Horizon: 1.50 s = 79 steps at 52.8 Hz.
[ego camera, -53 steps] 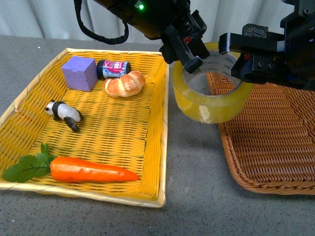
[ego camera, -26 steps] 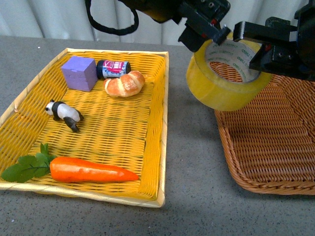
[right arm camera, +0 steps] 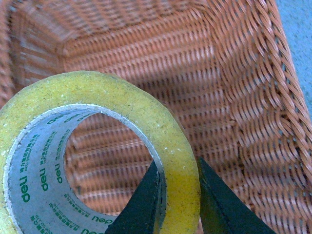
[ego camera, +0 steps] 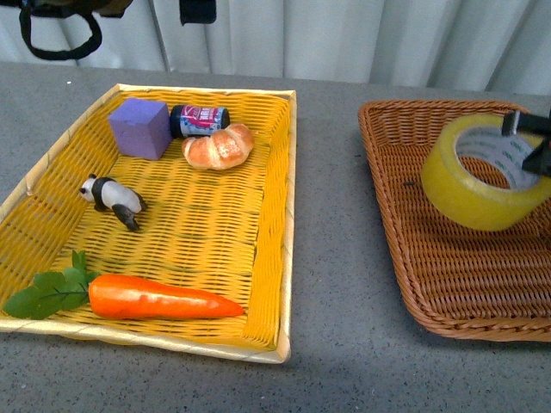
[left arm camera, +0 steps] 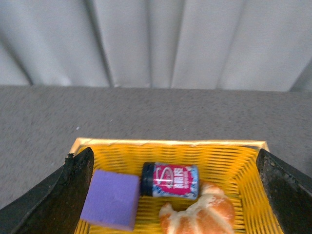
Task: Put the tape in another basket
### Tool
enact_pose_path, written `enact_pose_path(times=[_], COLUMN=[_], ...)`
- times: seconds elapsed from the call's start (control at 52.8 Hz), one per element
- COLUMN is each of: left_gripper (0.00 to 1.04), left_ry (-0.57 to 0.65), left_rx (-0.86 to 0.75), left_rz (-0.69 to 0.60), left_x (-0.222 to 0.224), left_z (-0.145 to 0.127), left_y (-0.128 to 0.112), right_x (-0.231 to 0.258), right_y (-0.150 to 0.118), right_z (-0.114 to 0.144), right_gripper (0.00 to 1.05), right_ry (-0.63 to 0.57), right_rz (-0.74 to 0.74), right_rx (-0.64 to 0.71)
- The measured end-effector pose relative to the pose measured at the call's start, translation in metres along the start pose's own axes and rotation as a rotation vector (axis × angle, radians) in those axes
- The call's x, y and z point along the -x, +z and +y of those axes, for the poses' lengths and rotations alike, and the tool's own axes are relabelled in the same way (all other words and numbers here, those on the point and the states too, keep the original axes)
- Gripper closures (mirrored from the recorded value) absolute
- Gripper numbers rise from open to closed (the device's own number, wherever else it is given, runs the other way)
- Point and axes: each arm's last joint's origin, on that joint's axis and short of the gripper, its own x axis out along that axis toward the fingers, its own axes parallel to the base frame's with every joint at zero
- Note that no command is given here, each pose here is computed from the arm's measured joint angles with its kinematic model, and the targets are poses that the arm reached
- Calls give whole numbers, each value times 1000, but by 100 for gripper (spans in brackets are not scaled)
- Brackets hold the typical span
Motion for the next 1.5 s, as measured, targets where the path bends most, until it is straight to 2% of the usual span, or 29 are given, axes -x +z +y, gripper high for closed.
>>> enact_pose_path(times=[0.133, 0.227, 0.474, 0.663, 0.834, 0.872, 0.891, 0.929, 0.966, 1.061, 1.156, 1.27, 1.364, 1.497], left_gripper=[6, 6, 6, 6, 6, 11, 17, 26, 35, 49, 67, 85, 101, 101], left_ry=[83, 126, 152, 175, 271, 199, 116, 18, -18, -17, -11, -20, -14, -11], left_rx=[59, 143, 181, 189, 195, 177, 150, 112, 84, 59, 46, 39, 34, 32], left_rz=[12, 19, 21, -16, -71, -104, -159, -233, -283, -306, -314, -322, -291, -301], left_x=[2, 4, 6, 12, 23, 26, 30, 43, 57, 80, 105, 123, 138, 161], left_z=[9, 16, 21, 22, 23, 25, 27, 32, 38, 49, 60, 66, 72, 78], left_y=[-14, -22, -26, -22, -14, -15, -17, -22, -26, -34, -42, -55, -70, -75], right_x=[-17, -28, -33, -29, 0, 2, 3, 12, 21, 48, 70, 81, 92, 106], right_y=[-16, -25, -28, -25, -15, -16, -17, -29, -37, -40, -46, -59, -68, -79], right_z=[-11, -13, -14, -12, -6, -6, -6, -11, -15, -20, -23, -25, -27, -29], right_gripper=[89, 89, 88, 59, 26, 31, 34, 45, 52, 68, 86, 104, 104, 104], right_ry=[-41, -9, -6, -6, 27, 28, 32, 61, 78, 73, 66, 67, 67, 67], right_rz=[41, 50, 60, 36, -126, -291, -368, -553, -639, -803, -848, -828, -823, -826], right_rx=[18, 27, 36, 52, 95, 126, 140, 164, 176, 179, 179, 185, 189, 188])
